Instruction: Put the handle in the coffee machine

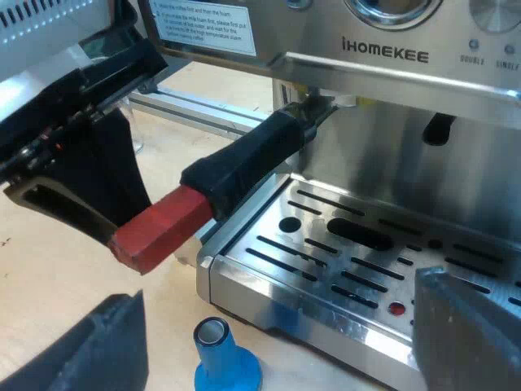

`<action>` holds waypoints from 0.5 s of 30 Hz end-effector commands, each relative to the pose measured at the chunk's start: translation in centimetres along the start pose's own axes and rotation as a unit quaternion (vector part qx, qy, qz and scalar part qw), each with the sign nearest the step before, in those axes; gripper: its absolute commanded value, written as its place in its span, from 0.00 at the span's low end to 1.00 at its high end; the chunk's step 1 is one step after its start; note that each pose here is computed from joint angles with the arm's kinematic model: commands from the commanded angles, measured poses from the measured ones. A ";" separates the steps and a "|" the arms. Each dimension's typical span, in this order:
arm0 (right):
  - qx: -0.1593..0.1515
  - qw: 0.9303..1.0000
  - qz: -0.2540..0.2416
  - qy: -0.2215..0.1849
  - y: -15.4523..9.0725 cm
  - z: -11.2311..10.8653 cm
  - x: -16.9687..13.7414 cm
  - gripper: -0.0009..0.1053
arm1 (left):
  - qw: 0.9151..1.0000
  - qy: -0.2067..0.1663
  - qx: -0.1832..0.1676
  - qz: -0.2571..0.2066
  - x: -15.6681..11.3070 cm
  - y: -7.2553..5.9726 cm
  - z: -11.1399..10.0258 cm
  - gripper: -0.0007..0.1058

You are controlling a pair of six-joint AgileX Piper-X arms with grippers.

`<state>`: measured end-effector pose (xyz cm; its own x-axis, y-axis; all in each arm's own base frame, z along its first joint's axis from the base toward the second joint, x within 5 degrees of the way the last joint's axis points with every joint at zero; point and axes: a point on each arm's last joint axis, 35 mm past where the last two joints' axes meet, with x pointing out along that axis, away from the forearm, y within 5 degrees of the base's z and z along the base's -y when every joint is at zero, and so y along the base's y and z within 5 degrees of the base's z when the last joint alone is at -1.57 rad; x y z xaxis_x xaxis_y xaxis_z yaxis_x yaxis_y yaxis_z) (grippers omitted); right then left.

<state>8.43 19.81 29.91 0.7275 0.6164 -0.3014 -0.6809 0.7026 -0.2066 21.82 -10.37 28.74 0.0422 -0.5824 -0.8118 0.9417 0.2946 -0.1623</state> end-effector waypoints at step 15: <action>0.000 1.000 0.001 -0.003 -0.1 0.2 -0.2 0.66 | 0.982 -0.145 0.118 -0.030 -0.8 -2.1 6.1 0.01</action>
<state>8.43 19.81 29.90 0.7274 0.6160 -0.3025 -0.6810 0.7024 -0.2072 21.52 -12.99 30.00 0.0766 -0.5701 -0.8180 0.9672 0.2417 -0.0779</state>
